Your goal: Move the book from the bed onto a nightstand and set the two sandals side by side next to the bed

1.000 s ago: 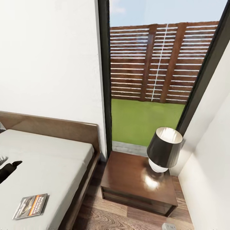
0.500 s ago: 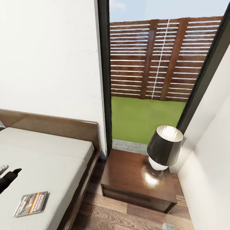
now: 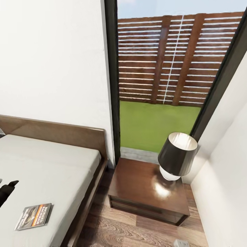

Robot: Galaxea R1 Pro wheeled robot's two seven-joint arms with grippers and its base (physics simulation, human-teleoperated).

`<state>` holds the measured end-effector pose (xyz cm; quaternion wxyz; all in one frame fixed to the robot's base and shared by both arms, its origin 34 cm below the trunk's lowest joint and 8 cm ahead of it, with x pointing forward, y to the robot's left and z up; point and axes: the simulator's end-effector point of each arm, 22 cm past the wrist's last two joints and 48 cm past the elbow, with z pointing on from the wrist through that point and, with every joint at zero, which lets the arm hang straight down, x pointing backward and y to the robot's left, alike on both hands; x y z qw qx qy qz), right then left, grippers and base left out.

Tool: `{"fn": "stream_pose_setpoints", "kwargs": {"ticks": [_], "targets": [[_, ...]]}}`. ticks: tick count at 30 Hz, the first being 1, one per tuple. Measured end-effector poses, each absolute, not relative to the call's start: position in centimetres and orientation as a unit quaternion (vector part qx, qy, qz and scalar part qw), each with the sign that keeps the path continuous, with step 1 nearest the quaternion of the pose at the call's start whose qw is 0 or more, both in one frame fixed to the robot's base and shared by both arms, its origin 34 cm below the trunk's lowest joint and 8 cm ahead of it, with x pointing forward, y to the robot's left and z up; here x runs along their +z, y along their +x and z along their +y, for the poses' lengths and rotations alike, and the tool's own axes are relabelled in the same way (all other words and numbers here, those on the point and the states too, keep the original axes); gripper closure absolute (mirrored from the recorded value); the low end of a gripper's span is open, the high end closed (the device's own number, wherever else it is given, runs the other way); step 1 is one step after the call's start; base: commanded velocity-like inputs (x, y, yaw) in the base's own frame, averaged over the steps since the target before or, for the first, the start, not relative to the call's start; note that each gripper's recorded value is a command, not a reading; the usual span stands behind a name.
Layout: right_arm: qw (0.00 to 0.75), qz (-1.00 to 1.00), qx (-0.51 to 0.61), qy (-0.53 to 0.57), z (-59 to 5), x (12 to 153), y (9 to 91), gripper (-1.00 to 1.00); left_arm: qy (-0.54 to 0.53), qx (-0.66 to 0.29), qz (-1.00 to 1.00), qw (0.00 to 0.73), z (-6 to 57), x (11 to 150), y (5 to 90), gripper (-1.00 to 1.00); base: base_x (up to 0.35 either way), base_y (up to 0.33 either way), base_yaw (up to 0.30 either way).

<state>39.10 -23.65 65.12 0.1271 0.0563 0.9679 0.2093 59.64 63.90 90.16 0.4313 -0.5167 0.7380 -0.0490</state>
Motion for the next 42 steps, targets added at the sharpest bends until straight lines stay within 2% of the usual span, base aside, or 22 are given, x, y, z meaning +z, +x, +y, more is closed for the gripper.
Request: {"fn": "stream_pose_setpoints", "kwargs": {"ticks": [26, 42], "targets": [[0.108, 0.970, 0.208, 0.060, -23.6, 64.0, 37.7, -1.00, -0.517, -0.041, 0.748, 0.413, 63.6, 88.0, 59.2, -1.00, 0.000, 0.000, 0.000], [0.096, 0.972, 0.206, 0.064, -23.9, 63.4, 36.8, -1.00, -0.507, -0.052, 0.767, 0.390, 60.3, 85.2, 59.8, -1.00, 0.000, 0.000, 0.000]]}}
